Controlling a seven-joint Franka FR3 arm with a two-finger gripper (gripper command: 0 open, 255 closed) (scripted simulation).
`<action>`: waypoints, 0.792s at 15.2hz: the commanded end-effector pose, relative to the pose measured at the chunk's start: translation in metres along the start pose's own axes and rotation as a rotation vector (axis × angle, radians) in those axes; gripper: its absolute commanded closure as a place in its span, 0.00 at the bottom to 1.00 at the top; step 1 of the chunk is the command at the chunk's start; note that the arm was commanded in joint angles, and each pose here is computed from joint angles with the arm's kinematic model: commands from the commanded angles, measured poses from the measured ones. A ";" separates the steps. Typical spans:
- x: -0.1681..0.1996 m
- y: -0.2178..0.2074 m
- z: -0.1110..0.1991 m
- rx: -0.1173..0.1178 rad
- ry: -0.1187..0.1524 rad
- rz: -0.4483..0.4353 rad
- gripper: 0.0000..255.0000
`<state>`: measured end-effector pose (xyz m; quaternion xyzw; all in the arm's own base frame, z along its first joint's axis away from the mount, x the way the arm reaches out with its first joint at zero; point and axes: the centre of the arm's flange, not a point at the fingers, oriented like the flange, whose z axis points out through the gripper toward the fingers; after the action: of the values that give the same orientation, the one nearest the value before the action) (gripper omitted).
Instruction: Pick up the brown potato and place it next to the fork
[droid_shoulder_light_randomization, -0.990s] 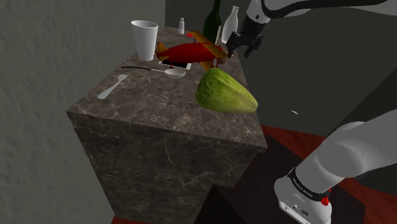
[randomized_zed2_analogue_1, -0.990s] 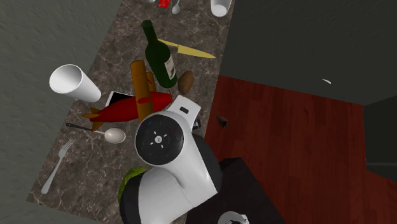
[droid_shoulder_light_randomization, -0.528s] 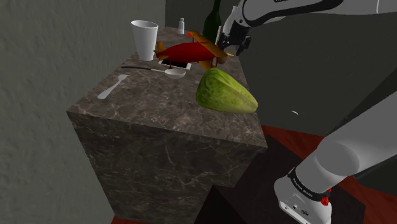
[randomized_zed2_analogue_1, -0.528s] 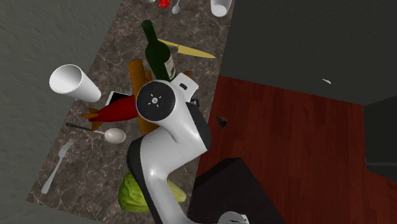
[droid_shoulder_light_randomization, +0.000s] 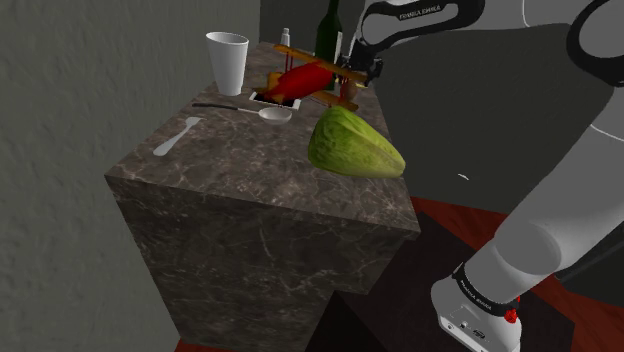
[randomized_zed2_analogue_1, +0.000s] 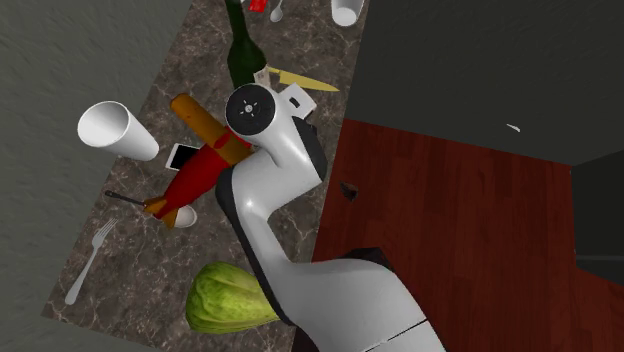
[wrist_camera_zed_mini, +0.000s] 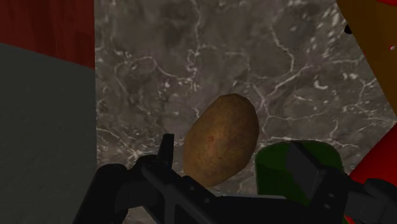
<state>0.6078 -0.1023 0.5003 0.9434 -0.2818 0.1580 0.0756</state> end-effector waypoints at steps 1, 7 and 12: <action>0.007 0.000 0.014 -0.007 0.003 0.013 0.00; 0.007 0.000 0.046 -0.007 0.003 0.013 0.00; 0.007 0.000 0.049 -0.007 0.003 0.013 0.00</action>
<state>0.6257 -0.1191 0.4623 0.9396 -0.2901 0.1641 0.0779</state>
